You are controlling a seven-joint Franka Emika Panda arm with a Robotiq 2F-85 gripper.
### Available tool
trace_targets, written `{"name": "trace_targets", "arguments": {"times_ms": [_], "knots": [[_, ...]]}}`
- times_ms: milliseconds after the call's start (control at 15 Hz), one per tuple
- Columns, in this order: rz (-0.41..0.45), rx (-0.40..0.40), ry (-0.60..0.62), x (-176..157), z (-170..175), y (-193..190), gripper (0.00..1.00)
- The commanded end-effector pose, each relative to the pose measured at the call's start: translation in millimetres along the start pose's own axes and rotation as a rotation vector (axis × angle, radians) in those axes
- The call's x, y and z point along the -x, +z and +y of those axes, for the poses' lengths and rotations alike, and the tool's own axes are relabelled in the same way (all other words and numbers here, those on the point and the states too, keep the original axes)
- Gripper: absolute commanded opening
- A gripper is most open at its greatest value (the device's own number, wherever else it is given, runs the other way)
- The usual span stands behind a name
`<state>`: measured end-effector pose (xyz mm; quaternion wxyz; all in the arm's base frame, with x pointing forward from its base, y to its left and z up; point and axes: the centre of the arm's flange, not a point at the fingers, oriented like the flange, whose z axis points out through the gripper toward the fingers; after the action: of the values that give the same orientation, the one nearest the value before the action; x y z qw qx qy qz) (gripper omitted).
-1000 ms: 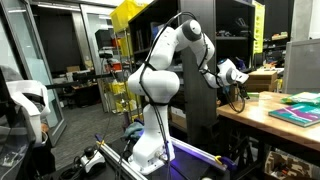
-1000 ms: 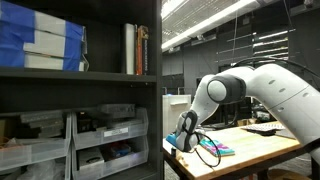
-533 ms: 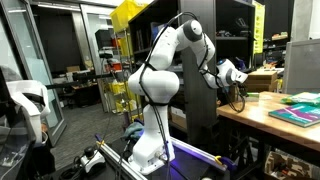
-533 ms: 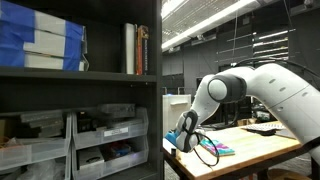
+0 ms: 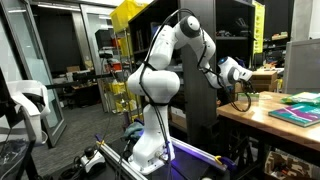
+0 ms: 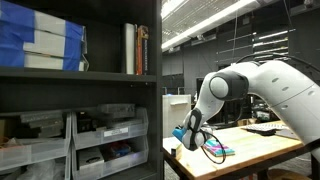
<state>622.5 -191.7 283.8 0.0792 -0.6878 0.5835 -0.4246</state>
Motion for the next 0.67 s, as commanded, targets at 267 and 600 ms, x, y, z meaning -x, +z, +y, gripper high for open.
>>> {"name": "trace_targets", "arguments": {"times_ms": [267,600], "knots": [[0.022,-0.030,0.026,-7,5,-15,1.00],[0.020,-0.029,0.028,-6,5,-17,1.00]]}}
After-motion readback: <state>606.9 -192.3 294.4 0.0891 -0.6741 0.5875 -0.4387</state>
